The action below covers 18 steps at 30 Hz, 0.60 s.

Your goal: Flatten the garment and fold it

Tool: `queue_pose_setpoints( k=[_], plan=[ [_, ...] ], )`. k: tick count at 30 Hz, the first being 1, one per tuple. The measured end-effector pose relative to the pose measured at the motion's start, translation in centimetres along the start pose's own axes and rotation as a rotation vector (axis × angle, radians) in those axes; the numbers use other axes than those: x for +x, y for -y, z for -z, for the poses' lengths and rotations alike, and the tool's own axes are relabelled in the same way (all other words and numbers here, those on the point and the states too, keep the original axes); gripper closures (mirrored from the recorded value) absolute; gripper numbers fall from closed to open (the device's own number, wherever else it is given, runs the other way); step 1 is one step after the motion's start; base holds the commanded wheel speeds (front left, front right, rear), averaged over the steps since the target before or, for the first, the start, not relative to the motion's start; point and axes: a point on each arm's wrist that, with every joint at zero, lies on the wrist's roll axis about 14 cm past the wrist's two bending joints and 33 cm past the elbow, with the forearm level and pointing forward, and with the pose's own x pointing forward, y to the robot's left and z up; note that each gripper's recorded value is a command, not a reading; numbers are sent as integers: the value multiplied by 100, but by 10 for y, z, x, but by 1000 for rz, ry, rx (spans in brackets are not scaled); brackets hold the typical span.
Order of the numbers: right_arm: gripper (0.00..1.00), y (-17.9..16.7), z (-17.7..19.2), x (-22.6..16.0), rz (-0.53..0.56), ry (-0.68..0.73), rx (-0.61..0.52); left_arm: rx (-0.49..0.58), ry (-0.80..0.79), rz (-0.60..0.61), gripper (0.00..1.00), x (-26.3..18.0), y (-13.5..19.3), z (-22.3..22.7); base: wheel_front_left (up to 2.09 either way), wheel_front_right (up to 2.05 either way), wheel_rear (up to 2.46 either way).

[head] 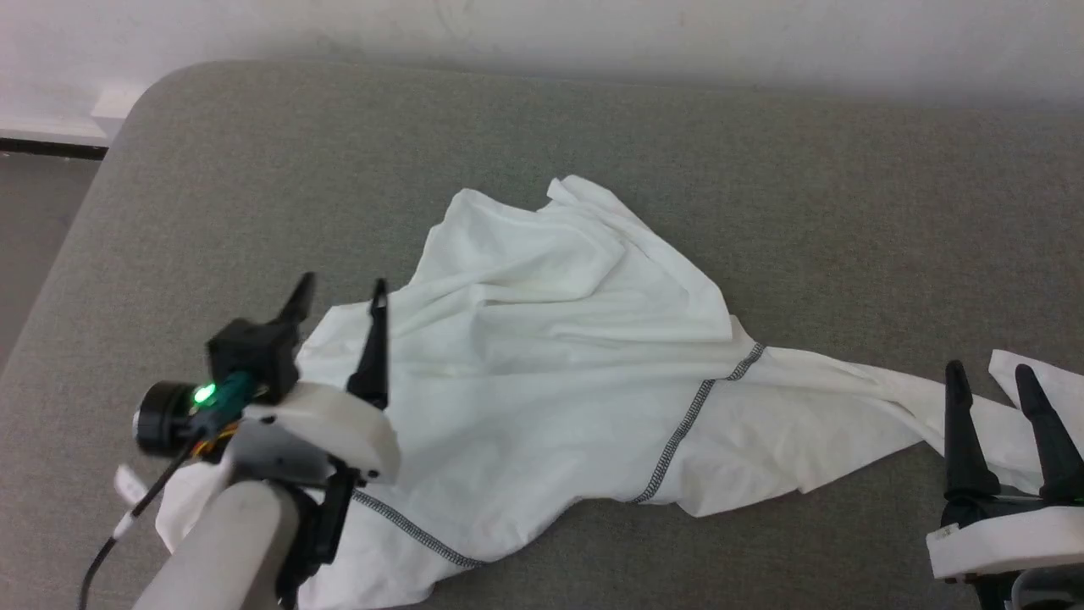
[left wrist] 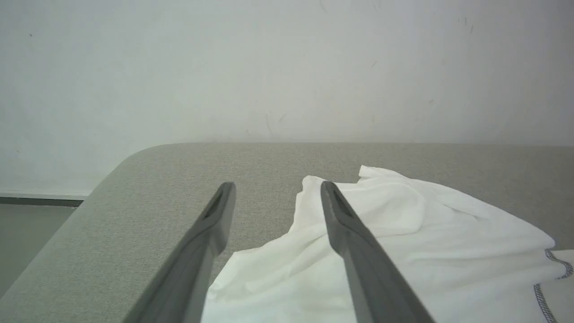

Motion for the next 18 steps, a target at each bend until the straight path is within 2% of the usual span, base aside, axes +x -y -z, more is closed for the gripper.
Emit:
queue_pose_setpoints(
  k=[4,9,15,17,18],
  plan=[
    [0,0,3,4,1,-7,3,58,-116,172,0,23,44,21,0,0,0],
    [0,9,9,6,24,-29,0,111,-308,322,0,39,78,65,0,0,0],
    [0,19,15,5,56,-47,-6,211,-592,423,0,35,85,133,0,0,0],
    [0,23,15,5,65,-49,-8,239,-617,437,0,39,84,140,0,0,0],
    [0,24,15,5,69,-51,-9,252,-614,445,60,43,86,140,0,0,0]
  ],
)
